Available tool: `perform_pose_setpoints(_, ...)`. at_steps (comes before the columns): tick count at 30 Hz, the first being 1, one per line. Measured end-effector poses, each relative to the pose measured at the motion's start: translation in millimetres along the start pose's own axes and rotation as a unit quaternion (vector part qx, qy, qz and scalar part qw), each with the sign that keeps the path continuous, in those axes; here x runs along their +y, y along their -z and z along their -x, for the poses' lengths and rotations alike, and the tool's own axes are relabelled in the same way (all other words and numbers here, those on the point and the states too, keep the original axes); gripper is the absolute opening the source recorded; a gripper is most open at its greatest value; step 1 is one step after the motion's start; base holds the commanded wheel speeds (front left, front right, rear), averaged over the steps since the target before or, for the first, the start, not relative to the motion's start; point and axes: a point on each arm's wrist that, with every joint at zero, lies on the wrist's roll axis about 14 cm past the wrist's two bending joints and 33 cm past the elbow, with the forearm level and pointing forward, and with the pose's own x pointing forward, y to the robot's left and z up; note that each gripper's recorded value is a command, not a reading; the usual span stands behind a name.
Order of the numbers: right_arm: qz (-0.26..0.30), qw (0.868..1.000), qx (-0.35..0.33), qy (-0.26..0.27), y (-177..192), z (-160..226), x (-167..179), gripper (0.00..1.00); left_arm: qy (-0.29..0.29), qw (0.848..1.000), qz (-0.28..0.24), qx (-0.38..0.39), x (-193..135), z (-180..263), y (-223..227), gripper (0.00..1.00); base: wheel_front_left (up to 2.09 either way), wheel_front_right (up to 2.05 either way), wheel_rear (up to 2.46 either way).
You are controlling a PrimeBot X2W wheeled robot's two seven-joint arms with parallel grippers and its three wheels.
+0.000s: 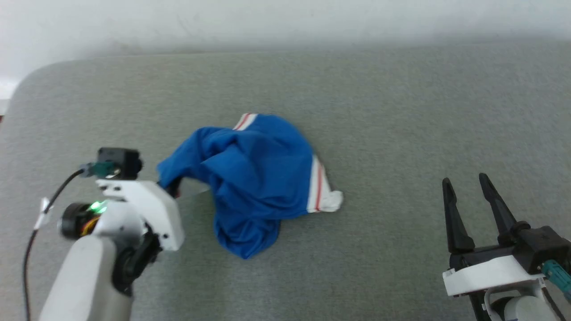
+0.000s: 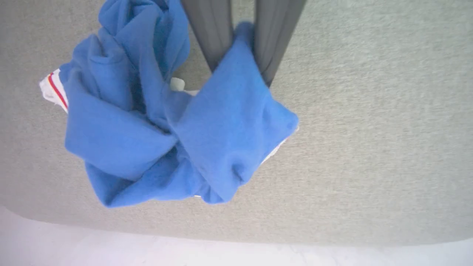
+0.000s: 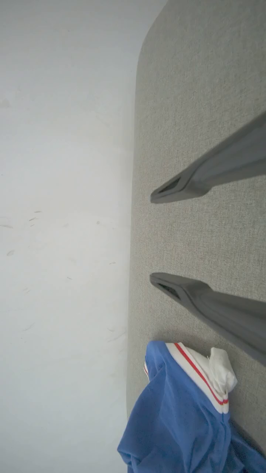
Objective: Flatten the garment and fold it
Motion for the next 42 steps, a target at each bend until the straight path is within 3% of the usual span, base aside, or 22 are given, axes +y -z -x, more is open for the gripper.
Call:
perform_pose_setpoints(4, -0.005, 1.0, -0.005, -0.021, -3, -5, 14, 1.0, -0.048, 0.999, 0.011, -0.008, 28, 28, 3, 0.0, 0.0, 0.0, 0.0)
perform_pose_setpoints(5, -0.006, 1.0, -0.006, -0.025, -3, -6, 17, 1.0, -0.056, 0.998, 0.012, -0.013, 31, 33, 4, 0.69, 0.0, 0.0, 0.0)
perform_pose_setpoints(6, -0.007, 1.0, -0.007, -0.029, -3, -7, 20, 1.0, -0.066, 0.997, 0.013, -0.024, 34, 36, 4, 1.0, 0.0, 0.0, 0.0)
perform_pose_setpoints(11, -0.013, 0.998, -0.008, -0.056, -3, -12, 38, 1.0, -0.125, 0.983, -0.011, -0.131, 49, 53, -22, 1.0, 0.0, 0.0, 0.0)
perform_pose_setpoints(15, -0.023, 0.995, 0.007, -0.093, 0, -21, 64, 1.0, -0.155, 0.956, -0.034, -0.247, 48, 72, -49, 1.0, 0.0, 0.0, 0.0)
perform_pose_setpoints(20, -0.023, 0.981, 0.082, -0.174, 12, -38, 116, 1.0, -0.163, 0.92, -0.083, -0.346, 36, 94, -63, 1.0, 0.0, 0.0, 0.0)
perform_pose_setpoints(24, 0.006, 0.958, 0.188, -0.216, 40, -46, 138, 1.0, -0.171, 0.916, -0.111, -0.345, 26, 104, -51, 1.0, 0.0, 0.0, 0.0)
perform_pose_setpoints(28, 0.02, 0.928, 0.28, -0.243, 64, -50, 156, 1.0, -0.18, 0.902, -0.117, -0.375, 14, 124, -60, 1.0, 0.0, 0.0, 0.0)
perform_pose_setpoints(32, 0.034, 0.908, 0.329, -0.259, 76, -58, 167, 1.0, -0.19, 0.909, -0.103, -0.357, 14, 130, -40, 1.0, 0.0, 0.0, 0.0)
perform_pose_setpoints(39, 0.064, 0.868, 0.409, -0.274, 115, -53, 175, 1.0, -0.216, 0.908, -0.094, -0.347, 25, 142, -31, 1.0, 0.0, 0.0, 0.0)
perform_pose_setpoints(40, 0.068, 0.862, 0.419, -0.277, 121, -50, 176, 0.63, -0.221, 0.907, -0.093, -0.346, 28, 144, -30, 1.0, 0.0, 0.0, 0.0)
perform_pose_setpoints(41, 0.071, 0.86, 0.422, -0.279, 124, -50, 178, 0.05, -0.227, 0.906, -0.092, -0.345, 30, 145, -29, 1.0, 0.0, 0.0, 0.0)
perform_pose_setpoints(42, 0.072, 0.859, 0.422, -0.281, 126, -50, 179, 0.0, -0.229, 0.906, -0.091, -0.344, 32, 146, -28, 1.0, 0.0, 0.0, 0.0)
